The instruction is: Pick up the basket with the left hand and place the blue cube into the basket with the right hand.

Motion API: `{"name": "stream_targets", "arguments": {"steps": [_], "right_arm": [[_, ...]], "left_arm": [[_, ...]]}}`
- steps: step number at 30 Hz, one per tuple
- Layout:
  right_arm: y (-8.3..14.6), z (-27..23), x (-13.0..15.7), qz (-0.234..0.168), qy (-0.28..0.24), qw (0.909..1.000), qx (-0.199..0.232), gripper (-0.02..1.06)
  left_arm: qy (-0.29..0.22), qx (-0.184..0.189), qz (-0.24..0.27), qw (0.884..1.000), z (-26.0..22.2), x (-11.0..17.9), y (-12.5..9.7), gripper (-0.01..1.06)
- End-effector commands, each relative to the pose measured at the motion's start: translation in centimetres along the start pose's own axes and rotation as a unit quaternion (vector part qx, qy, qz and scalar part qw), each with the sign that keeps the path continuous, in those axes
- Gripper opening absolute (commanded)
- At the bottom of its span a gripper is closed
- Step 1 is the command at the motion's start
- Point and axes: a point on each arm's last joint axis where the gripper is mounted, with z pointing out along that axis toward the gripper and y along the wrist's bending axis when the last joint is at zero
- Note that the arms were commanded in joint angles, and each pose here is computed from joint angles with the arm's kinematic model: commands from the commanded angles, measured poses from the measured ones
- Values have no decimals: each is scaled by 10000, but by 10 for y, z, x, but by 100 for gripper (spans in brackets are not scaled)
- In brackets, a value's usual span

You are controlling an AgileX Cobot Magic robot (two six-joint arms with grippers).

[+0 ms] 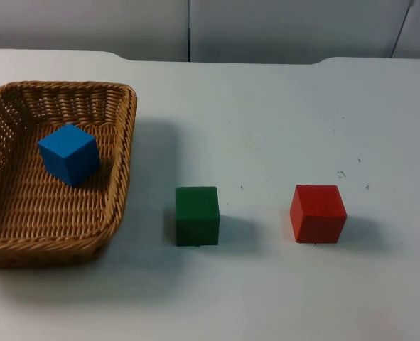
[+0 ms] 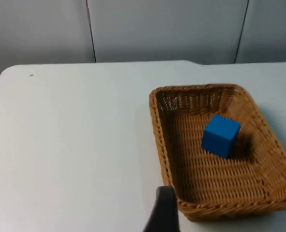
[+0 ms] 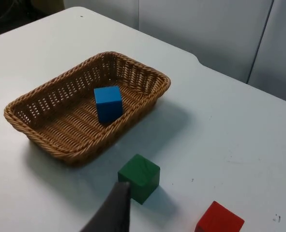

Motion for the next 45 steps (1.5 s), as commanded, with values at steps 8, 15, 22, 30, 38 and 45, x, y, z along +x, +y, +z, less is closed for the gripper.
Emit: {"name": "stream_targets", "arguments": {"steps": [8,15,22,30,38,45], "right_arm": [[0,-1,0,-48,-22,10000,-10,104],[0,-1,2,-56,64,10000,-1,104],[0,-1,2,-127,63,9999,27,104],[-1,-1,4,-156,186,9997,49,104],[0,-6,10,-193,427,9989,-3,104],[-2,-41,20,-63,267,9996,37,104]], "left_arm": [[439,-239,-214,9985,9,15,4,68],[462,-245,-174,9985,11,16,5,68],[447,-201,-92,9988,12,16,4,68],[447,-192,-85,9988,12,16,4,76],[447,-192,-85,9988,12,16,4,105],[447,-192,-85,9988,12,16,4,105]]}}
